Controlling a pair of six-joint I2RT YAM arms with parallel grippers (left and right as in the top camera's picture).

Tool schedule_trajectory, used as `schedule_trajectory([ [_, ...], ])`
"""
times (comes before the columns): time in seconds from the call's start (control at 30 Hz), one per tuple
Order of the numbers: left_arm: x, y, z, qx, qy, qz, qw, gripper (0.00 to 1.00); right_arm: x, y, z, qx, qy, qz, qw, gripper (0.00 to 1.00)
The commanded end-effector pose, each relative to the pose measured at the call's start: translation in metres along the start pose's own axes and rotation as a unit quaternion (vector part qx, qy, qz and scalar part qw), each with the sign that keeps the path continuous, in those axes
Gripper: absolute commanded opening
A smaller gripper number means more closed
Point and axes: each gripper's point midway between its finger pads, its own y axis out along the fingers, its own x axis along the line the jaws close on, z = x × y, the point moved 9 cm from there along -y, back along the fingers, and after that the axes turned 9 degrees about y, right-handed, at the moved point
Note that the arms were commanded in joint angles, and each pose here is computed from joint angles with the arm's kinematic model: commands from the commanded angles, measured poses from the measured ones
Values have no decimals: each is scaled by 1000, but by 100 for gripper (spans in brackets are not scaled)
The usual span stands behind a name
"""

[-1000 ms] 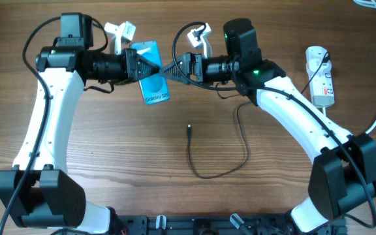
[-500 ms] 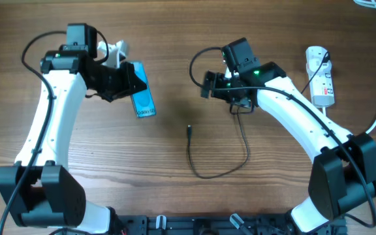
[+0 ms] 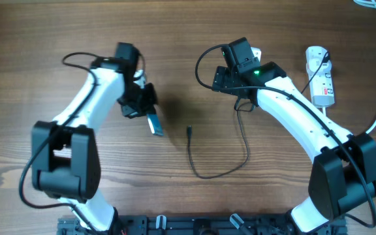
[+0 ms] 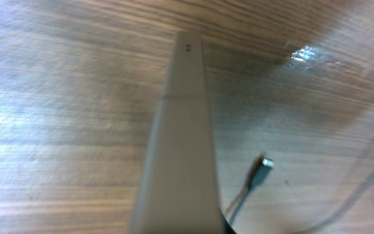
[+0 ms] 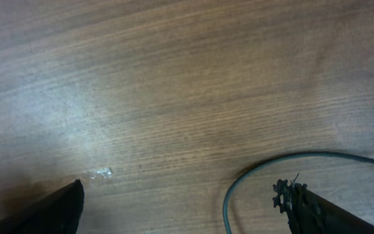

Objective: Plug charger to phone and switch on socket

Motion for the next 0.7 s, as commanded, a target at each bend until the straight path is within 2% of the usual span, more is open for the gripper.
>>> schedule_trajectory([
  [0.0,-12,18,2,-8,7,-66,998,4,-3,6,-2,-10,-2,16,1000,99],
  [0.67,-61,42,21,-40,73,-137,987,5,-3,6,-2,-10,-2,16,1000,100],
])
